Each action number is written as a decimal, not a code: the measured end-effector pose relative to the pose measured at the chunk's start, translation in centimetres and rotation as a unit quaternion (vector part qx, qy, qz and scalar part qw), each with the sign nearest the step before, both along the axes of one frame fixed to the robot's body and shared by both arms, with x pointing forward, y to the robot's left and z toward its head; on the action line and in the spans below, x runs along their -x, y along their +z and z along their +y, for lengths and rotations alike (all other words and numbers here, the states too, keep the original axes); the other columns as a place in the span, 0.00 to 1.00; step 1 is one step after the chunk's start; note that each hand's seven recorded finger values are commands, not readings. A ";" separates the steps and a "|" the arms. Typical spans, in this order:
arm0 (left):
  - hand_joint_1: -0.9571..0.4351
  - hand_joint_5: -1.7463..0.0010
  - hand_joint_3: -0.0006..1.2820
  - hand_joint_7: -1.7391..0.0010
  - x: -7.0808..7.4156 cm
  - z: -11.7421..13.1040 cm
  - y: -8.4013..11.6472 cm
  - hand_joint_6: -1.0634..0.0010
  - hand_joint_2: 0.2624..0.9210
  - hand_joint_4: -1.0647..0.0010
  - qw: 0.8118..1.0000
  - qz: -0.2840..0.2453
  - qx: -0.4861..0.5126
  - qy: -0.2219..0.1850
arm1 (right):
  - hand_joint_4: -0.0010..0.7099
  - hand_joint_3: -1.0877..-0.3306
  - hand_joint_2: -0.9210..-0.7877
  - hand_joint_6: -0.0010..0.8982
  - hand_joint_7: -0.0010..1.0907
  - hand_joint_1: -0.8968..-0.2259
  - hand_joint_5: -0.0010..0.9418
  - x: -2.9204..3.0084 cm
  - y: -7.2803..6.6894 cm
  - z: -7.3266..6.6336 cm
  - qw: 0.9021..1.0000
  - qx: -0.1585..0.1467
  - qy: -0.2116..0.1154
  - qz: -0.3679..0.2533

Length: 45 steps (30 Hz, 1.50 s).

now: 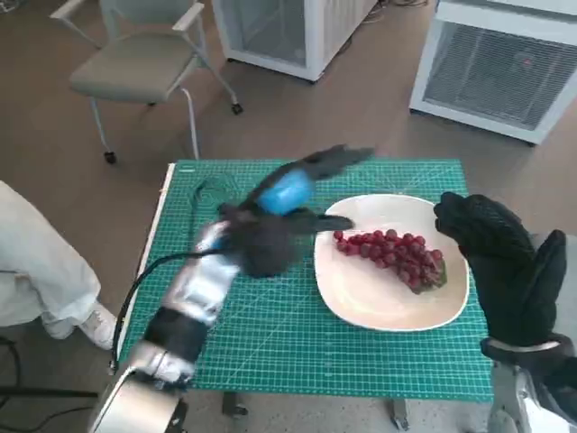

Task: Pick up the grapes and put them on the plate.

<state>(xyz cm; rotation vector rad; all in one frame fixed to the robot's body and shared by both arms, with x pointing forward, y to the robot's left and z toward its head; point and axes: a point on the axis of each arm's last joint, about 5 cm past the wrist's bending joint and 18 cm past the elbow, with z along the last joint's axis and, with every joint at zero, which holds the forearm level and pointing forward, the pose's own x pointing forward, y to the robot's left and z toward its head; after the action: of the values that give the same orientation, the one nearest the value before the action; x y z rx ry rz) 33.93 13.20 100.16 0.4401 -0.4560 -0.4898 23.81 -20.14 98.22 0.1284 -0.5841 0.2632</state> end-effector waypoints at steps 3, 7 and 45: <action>0.28 0.99 0.10 0.98 0.5 1.8 -1.5 0.64 1.00 0.74 0.997 0.025 0.068 -0.006 | 0.59 0.64 0.00 0.25 0.92 0.81 0.89 -0.01 0.0 0.0 1.000 0.000 0.001 0.002; 0.29 0.99 0.10 0.98 1.2 3.7 -3.1 0.63 1.00 0.73 0.990 0.047 0.132 0.000 | 0.59 0.64 0.00 0.26 0.92 0.81 0.89 -0.03 0.0 0.0 1.000 0.000 0.002 0.004; 0.37 0.99 0.09 1.00 3.8 6.2 -6.3 0.60 1.00 0.65 0.974 0.093 0.208 -0.017 | 0.59 0.64 0.00 0.26 0.92 0.81 0.90 -0.87 0.4 -0.1 1.000 0.013 0.019 0.000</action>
<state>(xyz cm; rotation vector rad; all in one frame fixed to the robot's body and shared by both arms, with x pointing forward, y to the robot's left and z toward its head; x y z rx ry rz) 30.09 19.38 93.82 -0.0183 -0.3731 -0.4486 24.68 -20.25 98.60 0.1142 -0.5792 0.3071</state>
